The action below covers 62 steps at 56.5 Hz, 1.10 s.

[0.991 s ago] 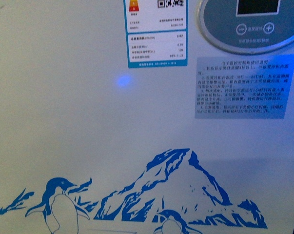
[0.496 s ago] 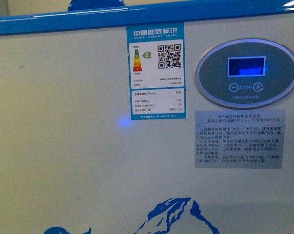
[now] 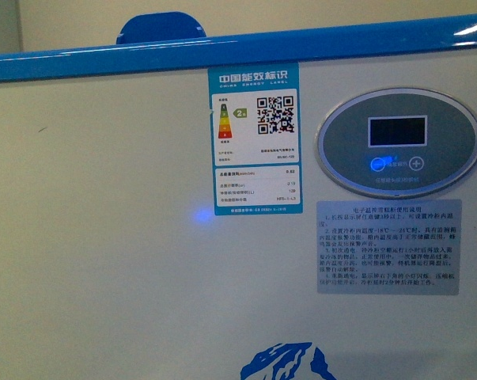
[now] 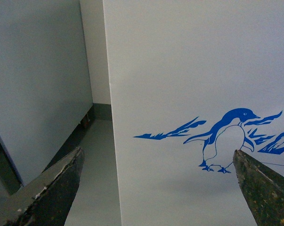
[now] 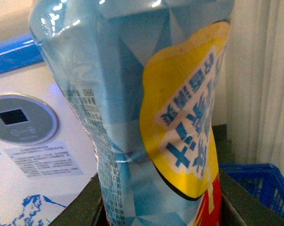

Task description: Put drink in fridge

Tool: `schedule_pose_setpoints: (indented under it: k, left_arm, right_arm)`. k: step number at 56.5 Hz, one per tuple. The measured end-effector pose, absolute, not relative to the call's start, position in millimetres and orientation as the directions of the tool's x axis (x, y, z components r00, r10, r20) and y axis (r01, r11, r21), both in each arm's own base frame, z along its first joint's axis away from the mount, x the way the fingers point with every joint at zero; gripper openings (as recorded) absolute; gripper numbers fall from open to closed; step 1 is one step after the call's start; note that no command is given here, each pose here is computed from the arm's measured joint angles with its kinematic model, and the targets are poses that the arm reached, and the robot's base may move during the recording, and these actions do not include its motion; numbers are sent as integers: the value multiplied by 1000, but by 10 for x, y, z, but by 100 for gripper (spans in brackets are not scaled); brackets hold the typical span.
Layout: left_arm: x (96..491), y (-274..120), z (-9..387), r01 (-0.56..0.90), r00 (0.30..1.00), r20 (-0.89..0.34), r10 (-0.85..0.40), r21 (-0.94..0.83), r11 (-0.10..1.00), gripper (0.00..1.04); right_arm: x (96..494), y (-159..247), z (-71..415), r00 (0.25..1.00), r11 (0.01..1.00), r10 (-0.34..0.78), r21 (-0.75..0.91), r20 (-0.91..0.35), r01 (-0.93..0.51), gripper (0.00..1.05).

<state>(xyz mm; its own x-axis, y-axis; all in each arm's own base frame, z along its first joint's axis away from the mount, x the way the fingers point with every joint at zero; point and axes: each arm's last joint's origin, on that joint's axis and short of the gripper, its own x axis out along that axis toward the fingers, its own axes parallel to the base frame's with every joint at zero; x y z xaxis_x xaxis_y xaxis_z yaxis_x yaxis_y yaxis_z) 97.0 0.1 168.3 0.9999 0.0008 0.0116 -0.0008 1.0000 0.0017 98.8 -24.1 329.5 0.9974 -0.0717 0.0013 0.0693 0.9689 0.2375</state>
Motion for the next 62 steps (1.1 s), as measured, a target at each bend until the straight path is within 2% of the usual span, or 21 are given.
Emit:
schedule_pose_setpoints:
  k: [12,35,62]
  left_arm:
    - [970,1,1683,0,1000,12,0,2,1000,97]
    - [970,1,1683,-1,1000,12,1,2,1000,97]
    - [970,1,1683,-1,1000,12,1,2,1000,97]
  right_arm:
    - [1038,-186,3132,998,974,-66,218,3,64,41]
    - [1037,15,3085,999,981,31,191,13,-33,41]
    - [1033,-10,3076,1000,982,-21,189,7,19,41]
